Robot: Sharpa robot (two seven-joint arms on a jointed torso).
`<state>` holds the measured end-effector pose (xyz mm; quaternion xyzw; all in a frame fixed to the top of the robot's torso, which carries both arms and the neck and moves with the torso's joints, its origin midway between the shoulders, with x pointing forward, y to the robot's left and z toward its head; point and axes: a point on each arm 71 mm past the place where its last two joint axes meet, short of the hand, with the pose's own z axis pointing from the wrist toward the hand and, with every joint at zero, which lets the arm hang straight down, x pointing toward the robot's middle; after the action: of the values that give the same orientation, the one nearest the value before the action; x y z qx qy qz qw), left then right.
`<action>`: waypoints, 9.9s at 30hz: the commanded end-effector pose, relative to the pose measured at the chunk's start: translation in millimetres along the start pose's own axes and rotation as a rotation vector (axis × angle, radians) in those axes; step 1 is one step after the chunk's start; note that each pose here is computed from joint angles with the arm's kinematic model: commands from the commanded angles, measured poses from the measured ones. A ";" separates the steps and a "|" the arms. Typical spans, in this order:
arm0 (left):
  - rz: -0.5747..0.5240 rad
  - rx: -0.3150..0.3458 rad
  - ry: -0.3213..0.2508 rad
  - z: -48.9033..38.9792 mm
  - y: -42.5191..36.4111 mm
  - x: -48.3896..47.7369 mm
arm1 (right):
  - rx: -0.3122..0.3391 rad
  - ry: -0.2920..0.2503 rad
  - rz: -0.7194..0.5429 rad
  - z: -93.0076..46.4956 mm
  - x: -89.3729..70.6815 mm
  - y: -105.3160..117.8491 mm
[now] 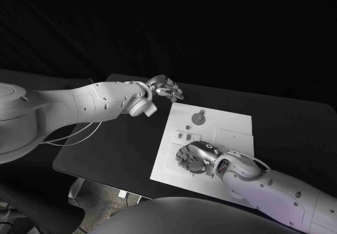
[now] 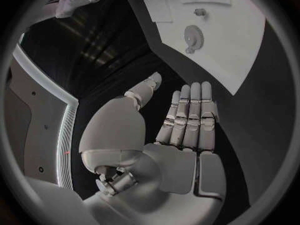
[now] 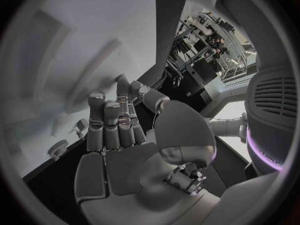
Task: Assemble the parts on the task board
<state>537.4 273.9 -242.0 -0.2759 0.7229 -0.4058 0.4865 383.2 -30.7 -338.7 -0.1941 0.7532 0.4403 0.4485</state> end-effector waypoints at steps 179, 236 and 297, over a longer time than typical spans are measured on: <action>-0.011 -0.018 0.024 -2.3 3.1 -0.7 | 0.740 0.314 0.123 -117.2 -32.4 -88.3; -0.001 -0.034 0.034 -0.6 3.1 1.5 | 0.704 0.413 0.429 -69.1 -60.6 -62.9; 0.001 -0.041 0.028 -1.0 4.1 0.4 | 0.706 0.370 0.355 -56.8 -54.2 -66.7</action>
<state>536.3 278.1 -246.5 -0.2837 0.7381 -0.3896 0.4722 429.7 -122.6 -313.3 0.0374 0.9482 0.1766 0.2615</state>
